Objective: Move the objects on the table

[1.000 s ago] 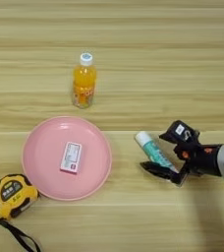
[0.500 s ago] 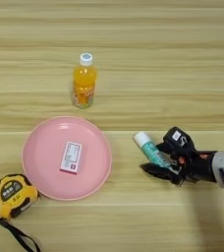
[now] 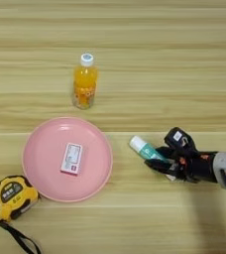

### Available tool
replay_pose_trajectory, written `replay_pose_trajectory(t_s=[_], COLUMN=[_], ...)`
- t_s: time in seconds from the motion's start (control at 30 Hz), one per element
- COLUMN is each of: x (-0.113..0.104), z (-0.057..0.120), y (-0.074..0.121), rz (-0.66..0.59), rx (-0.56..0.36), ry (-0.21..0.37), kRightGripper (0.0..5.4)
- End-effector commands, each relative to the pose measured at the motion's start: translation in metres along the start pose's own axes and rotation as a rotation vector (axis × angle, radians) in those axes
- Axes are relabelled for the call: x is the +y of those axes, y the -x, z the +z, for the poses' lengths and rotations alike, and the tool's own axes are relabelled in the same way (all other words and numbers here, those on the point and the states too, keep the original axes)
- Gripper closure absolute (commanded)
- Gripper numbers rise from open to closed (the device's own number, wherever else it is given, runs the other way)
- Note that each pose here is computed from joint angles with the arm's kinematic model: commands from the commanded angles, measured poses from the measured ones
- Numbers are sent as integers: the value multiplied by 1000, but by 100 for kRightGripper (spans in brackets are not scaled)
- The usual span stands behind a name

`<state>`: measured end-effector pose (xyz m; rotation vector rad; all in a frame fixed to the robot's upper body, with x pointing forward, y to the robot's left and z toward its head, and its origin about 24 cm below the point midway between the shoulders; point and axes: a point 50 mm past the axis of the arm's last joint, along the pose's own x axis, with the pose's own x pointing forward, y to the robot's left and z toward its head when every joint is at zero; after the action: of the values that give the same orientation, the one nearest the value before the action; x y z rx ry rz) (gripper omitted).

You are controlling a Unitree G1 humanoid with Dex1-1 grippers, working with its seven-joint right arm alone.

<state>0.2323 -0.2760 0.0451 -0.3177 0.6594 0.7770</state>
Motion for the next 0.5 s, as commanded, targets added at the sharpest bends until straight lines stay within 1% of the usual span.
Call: replay_pose_trajectory(t_s=[0.03, 0.27, 0.37, 0.5], x=[-20, -23, -27, -34], z=[31, 41, 49, 66], y=[10, 7, 8, 7], rz=[-115, -157, -196, -272], rx=[-82, -145, -186, -265], ry=[106, 119, 136, 147], kRightGripper=[372, 372, 372, 372])
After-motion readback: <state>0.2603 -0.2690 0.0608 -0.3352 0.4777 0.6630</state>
